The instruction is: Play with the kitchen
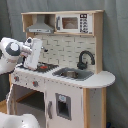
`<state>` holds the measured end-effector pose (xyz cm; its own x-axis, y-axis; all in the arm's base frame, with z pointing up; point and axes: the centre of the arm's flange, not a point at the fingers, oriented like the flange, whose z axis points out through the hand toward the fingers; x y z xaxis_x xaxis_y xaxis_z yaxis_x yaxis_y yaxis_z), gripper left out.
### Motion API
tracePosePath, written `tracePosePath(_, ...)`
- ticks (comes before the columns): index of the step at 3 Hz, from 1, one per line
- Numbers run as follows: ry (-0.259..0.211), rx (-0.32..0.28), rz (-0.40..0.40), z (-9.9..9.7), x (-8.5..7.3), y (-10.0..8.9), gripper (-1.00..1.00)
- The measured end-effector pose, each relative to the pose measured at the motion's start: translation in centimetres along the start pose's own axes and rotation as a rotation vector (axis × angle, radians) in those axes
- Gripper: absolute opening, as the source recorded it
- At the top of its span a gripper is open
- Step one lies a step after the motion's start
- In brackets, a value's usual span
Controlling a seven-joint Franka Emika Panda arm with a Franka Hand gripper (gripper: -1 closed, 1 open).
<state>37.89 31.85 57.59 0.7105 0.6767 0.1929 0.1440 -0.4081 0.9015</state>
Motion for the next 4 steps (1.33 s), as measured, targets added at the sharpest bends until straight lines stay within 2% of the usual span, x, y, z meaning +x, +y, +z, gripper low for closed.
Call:
tracePosePath(2,-0.035,0.169,0.22,2.1,0.8,1.3,1.0)
tracePosePath(4,-0.072,0.331,0.381,4.6,2.6,2.4,1.0)
